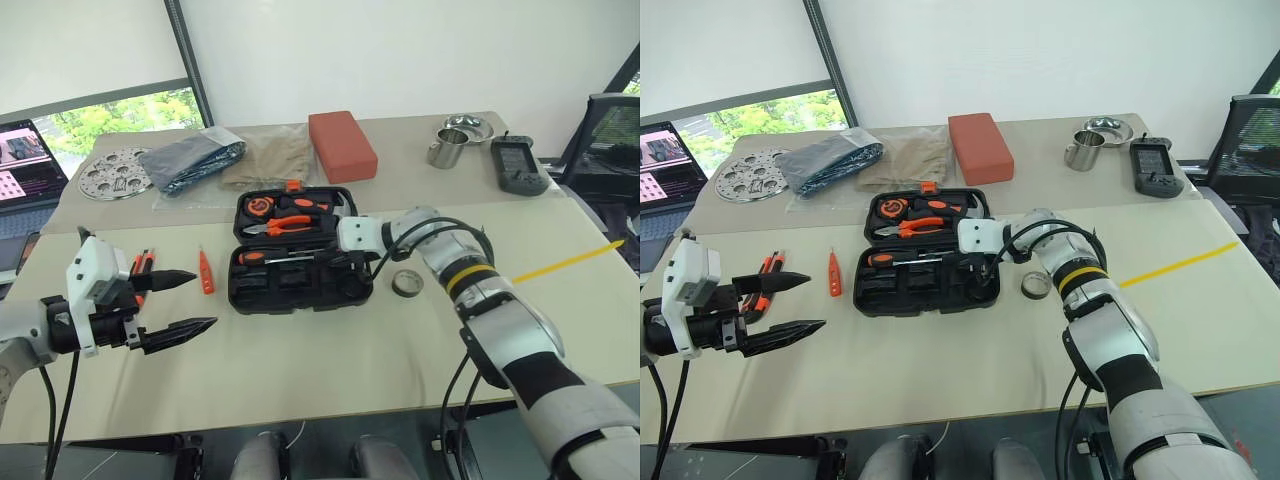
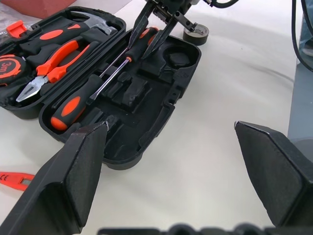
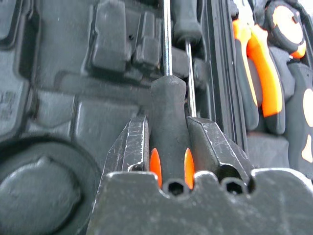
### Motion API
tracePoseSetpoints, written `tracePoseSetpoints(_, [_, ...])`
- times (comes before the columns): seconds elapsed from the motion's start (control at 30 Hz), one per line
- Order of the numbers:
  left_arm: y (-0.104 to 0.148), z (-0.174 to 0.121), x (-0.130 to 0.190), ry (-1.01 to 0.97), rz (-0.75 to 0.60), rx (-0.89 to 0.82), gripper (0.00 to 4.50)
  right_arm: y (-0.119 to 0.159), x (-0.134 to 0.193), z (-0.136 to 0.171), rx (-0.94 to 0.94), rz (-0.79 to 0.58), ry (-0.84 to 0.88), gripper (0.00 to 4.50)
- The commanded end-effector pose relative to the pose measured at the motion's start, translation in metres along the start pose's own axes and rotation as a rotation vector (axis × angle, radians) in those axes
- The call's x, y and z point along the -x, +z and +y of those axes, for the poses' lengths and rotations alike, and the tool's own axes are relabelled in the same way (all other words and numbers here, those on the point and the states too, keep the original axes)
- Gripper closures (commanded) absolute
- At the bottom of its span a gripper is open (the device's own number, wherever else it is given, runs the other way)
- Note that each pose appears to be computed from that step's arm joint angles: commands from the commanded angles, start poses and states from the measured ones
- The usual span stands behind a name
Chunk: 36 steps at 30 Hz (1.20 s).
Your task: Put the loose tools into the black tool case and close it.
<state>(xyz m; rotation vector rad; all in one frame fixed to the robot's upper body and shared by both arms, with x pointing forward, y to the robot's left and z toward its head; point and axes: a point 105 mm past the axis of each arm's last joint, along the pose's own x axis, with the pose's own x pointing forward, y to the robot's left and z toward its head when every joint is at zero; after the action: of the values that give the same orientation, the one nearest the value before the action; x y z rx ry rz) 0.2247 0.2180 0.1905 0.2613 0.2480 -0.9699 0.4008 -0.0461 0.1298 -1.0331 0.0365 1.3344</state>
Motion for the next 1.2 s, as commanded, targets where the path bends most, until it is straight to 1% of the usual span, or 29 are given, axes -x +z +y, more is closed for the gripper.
tracePoseSetpoints(0.03, [0.009, -0.001, 0.003, 0.007, -0.017, -0.042, 0.06, 0.010, 0.000, -0.007, 0.035, -0.017, -0.003, 3.60])
tracePoseSetpoints(0.1, [0.009, -0.001, 0.003, 0.007, -0.017, -0.042, 0.06, 0.008, 0.000, -0.005, 0.037, -0.002, 0.015, 3.60])
tracePoseSetpoints(0.17, [0.009, -0.001, 0.002, 0.007, -0.017, -0.042, 0.00, 0.006, 0.001, -0.004, 0.027, 0.001, 0.026, 2.59])
tracePoseSetpoints(0.2, [0.009, -0.001, 0.002, 0.007, -0.017, -0.042, 0.00, 0.007, 0.002, -0.005, 0.024, -0.005, 0.020, 2.35])
tracePoseSetpoints(0.23, [0.009, -0.001, 0.002, 0.007, -0.017, -0.042, 0.00, 0.007, 0.002, -0.006, 0.022, -0.011, 0.015, 1.98])
tracePoseSetpoints(0.27, [0.009, -0.001, 0.002, 0.007, -0.016, -0.042, 0.00, 0.009, 0.003, -0.007, 0.018, -0.022, 0.006, 1.72])
tracePoseSetpoints(0.3, [0.009, 0.000, 0.002, 0.006, -0.015, -0.042, 0.00, 0.013, 0.005, -0.010, 0.003, -0.050, -0.005, 1.37])
tracePoseSetpoints(0.33, [0.009, 0.001, 0.001, 0.006, -0.014, -0.042, 0.00, 0.016, 0.007, -0.013, -0.008, -0.070, -0.013, 0.91])
tracePoseSetpoints(0.37, [0.009, 0.001, 0.001, 0.006, -0.013, -0.043, 0.00, 0.018, 0.010, -0.015, -0.022, -0.090, -0.013, 0.67])
tracePoseSetpoints(0.53, [0.010, 0.003, 0.000, 0.003, -0.015, -0.047, 0.00, 0.035, 0.033, -0.031, -0.140, -0.236, -0.041, 0.67])
tracePoseSetpoints(0.63, [0.009, 0.005, -0.001, 0.000, -0.017, -0.049, 0.00, 0.035, 0.045, -0.043, -0.284, -0.311, -0.117, 0.67])
tracePoseSetpoints(0.7, [0.009, 0.006, -0.002, -0.004, -0.020, -0.048, 0.00, 0.031, 0.044, -0.049, -0.375, -0.333, -0.197, 1.20])
tracePoseSetpoints(0.8, [0.010, 0.008, -0.004, -0.007, -0.024, -0.051, 0.00, 0.027, 0.037, -0.046, -0.449, -0.358, -0.250, 2.08])
tracePoseSetpoints(0.87, [0.011, 0.009, -0.005, -0.011, -0.028, -0.053, 0.00, 0.024, 0.029, -0.041, -0.492, -0.366, -0.277, 2.83])
tracePoseSetpoints(0.93, [0.011, 0.009, -0.005, -0.015, -0.029, -0.055, 0.00, 0.023, 0.023, -0.036, -0.517, -0.375, -0.297, 3.50])
tracePoseSetpoints(0.97, [0.011, 0.009, -0.006, -0.016, -0.029, -0.056, 0.00, 0.023, 0.020, -0.034, -0.526, -0.379, -0.304, 3.91])
tracePoseSetpoints(1.0, [0.011, 0.009, -0.005, -0.016, -0.029, -0.056, 0.00, 0.023, 0.016, -0.030, -0.536, -0.382, -0.307, 4.15])
tracePoseSetpoints(1.03, [0.011, 0.009, -0.005, -0.017, -0.028, -0.055, 0.00, 0.023, 0.013, -0.027, -0.542, -0.383, -0.308, 4.47])
tracePoseSetpoints(1.2, [0.010, 0.009, -0.004, -0.015, -0.024, -0.054, 0.00, 0.025, -0.001, -0.011, -0.563, -0.388, -0.265, 4.47])
